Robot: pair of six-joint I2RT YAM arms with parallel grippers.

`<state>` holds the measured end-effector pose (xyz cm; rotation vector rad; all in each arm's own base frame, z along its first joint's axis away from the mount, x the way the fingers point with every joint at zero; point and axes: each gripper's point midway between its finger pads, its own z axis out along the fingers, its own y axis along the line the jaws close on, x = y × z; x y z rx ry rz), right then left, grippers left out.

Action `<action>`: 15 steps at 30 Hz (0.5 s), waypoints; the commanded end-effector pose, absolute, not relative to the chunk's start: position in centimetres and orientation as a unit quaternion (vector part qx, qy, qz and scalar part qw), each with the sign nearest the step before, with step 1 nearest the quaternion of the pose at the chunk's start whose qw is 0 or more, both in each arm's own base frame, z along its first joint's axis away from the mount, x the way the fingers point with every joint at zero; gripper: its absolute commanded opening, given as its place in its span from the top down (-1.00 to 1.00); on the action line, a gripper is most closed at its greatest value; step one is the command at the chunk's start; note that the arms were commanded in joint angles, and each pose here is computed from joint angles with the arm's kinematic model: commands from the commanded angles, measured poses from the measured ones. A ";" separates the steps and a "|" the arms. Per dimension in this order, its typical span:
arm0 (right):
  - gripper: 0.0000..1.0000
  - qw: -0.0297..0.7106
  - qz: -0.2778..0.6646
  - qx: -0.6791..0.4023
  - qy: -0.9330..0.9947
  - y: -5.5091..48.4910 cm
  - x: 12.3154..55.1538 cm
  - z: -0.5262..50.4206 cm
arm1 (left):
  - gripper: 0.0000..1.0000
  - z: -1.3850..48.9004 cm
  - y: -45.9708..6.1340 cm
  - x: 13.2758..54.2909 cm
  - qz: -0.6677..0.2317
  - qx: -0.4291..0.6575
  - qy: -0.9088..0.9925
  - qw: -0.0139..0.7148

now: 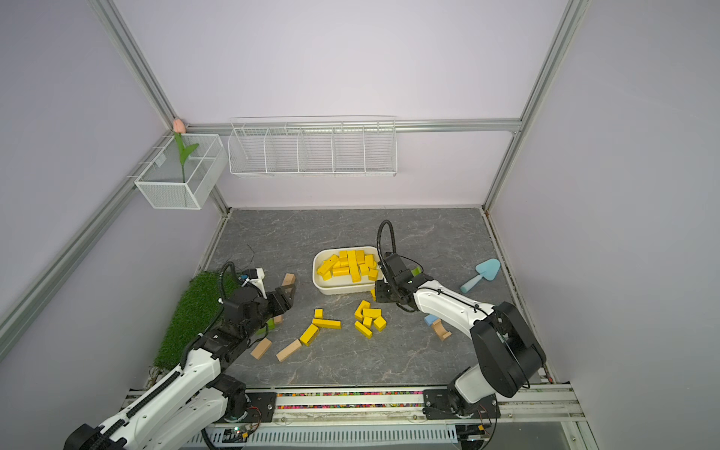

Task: Pick out the yellow building blocks
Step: Pick up the building block from the center of the board.

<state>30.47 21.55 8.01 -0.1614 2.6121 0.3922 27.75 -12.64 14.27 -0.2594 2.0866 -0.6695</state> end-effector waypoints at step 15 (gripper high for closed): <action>0.06 0.198 0.120 -0.063 0.971 22.5 31.1 6.0 | -0.37 15.5 -12.4 28.4 -0.279 -0.120 0.835 0.458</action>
